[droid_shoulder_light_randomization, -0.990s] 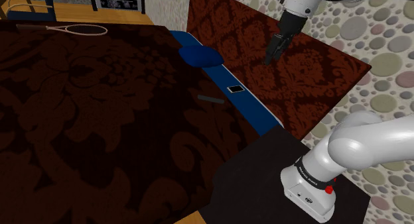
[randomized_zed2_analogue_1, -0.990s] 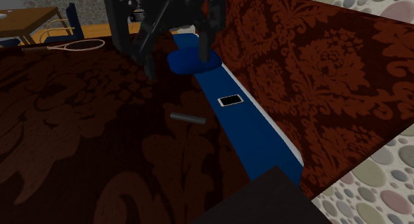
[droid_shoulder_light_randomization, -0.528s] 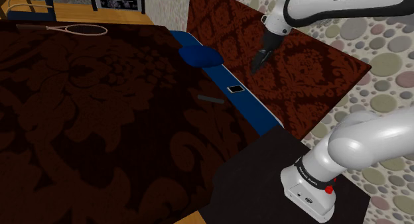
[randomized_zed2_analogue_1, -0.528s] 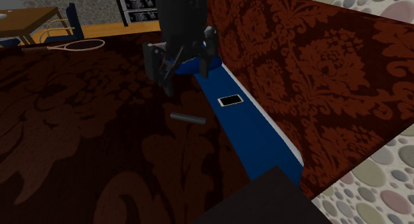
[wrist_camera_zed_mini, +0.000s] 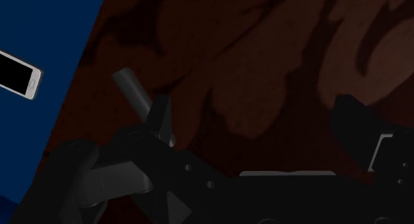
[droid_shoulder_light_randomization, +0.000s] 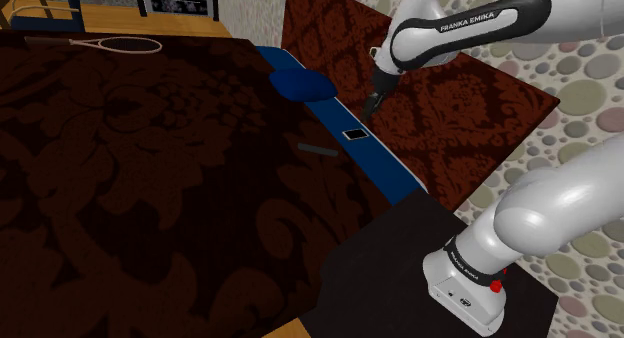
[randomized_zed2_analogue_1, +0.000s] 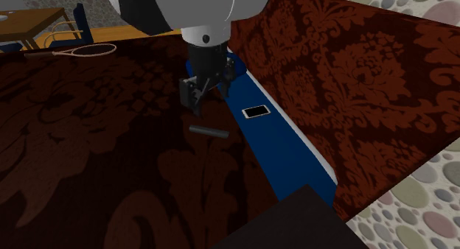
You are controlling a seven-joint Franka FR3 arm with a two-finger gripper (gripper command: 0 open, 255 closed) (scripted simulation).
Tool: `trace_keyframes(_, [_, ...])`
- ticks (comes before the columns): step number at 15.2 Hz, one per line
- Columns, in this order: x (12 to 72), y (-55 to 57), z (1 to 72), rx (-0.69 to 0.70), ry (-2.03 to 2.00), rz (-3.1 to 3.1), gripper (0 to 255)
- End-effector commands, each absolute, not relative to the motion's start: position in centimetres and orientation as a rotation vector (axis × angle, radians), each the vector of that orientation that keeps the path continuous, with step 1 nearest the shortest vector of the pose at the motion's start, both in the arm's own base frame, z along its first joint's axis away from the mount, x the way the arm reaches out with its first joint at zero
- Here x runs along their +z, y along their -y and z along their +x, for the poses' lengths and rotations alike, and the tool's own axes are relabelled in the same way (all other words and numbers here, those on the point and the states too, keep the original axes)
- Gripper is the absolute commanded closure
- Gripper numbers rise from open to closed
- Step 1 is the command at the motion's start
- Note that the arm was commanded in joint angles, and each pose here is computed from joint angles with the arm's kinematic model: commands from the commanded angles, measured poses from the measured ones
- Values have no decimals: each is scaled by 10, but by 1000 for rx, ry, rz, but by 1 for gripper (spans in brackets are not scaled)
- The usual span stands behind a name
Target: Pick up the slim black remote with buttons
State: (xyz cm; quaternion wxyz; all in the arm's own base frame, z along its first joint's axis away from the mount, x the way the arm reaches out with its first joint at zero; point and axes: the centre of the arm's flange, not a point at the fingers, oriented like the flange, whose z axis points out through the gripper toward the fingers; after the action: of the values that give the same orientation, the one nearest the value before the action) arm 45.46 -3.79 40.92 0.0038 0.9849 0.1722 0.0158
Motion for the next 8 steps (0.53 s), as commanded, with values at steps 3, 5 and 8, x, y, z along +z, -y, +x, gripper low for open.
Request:
trace_keyframes(3, [369,45,485,53,-618,3062,0])
trace_keyframes(5, [348,51,501,53,-656,3050,0])
trace_keyframes(8, [318,58,524,54,-712,3030,0])
